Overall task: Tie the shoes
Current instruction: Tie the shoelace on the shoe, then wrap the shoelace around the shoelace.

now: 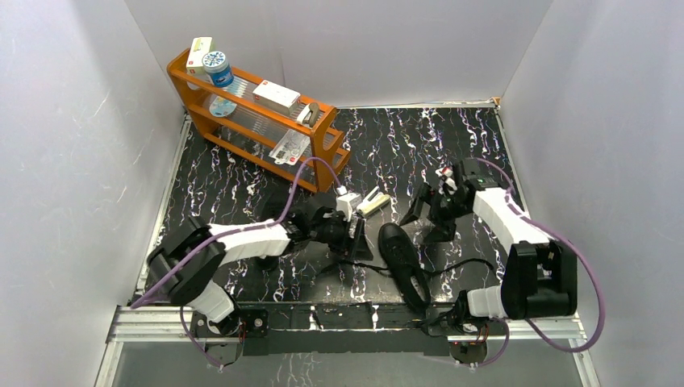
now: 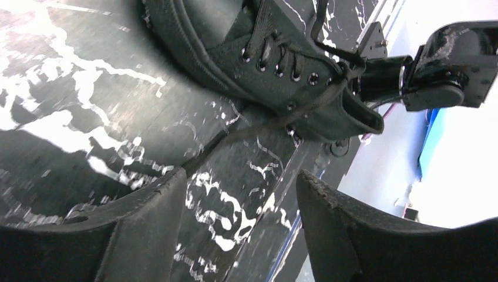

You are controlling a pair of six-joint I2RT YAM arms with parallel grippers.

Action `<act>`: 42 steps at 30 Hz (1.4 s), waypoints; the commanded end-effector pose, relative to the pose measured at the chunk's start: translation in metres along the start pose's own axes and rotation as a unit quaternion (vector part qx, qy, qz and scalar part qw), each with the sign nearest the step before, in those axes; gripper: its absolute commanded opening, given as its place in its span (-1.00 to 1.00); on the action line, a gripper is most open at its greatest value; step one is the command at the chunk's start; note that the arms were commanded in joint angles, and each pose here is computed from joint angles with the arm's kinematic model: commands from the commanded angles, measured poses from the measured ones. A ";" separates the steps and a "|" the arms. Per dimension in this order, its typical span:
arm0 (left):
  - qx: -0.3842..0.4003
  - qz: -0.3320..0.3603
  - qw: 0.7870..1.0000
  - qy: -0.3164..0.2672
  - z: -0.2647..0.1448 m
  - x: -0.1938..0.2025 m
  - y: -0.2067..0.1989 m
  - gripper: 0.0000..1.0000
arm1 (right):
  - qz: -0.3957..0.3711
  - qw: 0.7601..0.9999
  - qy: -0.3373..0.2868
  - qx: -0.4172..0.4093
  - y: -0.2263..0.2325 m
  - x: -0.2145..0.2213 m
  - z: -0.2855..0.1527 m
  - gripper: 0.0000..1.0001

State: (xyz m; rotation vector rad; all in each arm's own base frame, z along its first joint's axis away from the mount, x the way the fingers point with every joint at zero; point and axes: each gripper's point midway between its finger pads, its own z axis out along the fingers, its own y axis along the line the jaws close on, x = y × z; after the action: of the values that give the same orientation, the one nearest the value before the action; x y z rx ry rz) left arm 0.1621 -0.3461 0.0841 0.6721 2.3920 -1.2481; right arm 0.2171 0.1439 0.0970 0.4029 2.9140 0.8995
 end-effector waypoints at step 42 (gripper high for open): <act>0.002 -0.013 1.000 0.014 0.008 0.009 0.012 0.08 | 0.225 0.958 0.027 0.175 -0.049 0.085 -0.006 0.85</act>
State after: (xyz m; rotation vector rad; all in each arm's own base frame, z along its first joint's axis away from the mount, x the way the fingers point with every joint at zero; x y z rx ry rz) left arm 0.1824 -0.3269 0.0458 0.6368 2.4969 -1.1426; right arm 0.1518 0.1367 0.0819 0.6134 3.1490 0.5784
